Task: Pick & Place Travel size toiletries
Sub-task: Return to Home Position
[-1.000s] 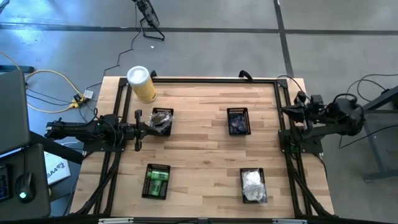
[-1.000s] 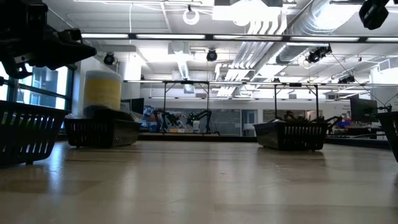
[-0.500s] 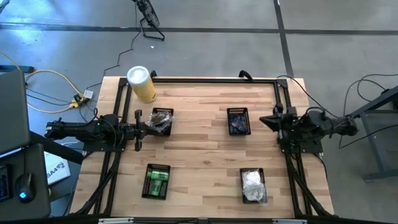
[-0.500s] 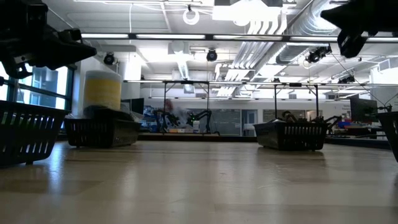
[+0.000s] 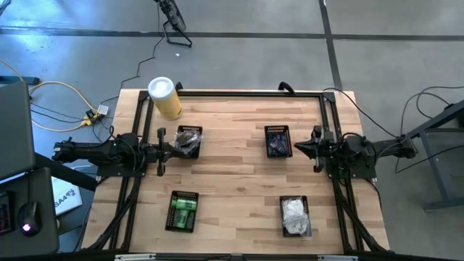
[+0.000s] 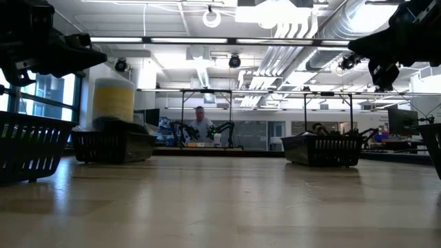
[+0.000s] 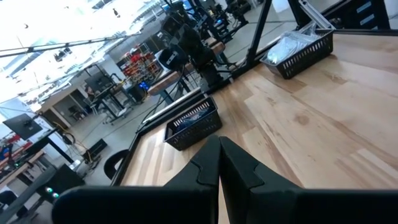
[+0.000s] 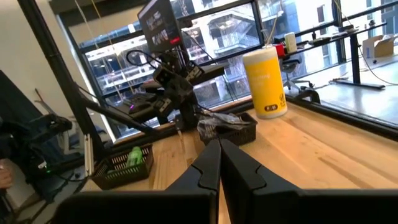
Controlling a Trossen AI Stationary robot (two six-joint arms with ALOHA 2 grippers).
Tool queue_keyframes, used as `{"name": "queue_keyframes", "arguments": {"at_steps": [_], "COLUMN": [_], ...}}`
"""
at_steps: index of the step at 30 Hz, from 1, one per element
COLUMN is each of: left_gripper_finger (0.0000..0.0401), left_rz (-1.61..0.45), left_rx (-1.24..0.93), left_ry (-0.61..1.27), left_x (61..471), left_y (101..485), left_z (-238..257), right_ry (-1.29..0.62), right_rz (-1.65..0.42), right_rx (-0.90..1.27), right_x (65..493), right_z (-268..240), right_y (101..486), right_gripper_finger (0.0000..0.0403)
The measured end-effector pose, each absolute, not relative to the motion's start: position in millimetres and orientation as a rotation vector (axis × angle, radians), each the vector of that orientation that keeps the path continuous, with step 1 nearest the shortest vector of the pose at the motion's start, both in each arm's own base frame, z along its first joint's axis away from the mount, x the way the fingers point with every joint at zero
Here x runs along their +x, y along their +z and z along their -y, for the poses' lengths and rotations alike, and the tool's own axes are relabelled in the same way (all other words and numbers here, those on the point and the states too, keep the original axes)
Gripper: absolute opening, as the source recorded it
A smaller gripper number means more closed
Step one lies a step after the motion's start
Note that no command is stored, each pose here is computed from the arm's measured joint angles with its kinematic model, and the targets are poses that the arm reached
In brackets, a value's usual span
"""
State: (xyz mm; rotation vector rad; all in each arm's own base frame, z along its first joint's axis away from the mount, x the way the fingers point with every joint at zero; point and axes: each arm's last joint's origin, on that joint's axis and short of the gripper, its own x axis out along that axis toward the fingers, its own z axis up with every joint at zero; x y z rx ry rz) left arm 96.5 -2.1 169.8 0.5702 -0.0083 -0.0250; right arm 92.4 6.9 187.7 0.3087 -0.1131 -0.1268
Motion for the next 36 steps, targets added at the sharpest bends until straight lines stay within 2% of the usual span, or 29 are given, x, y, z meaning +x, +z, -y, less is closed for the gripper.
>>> {"name": "queue_keyframes", "arguments": {"at_steps": [14,36], "left_gripper_finger": [0.0,0.0], "left_rz": [0.023,0.029], "left_rx": [0.545,0.545], "left_ry": [-0.024,-0.023], "left_x": [96,96], "left_y": [172,174], "left_z": [2,2], "right_ry": [-0.14,-0.14], "right_rz": [0.024,0.024], "right_rx": [0.284,0.284], "right_x": [94,94], "right_z": [-7,-7], "right_y": [175,175], "right_gripper_finger": [0.0002,0.0002]}}
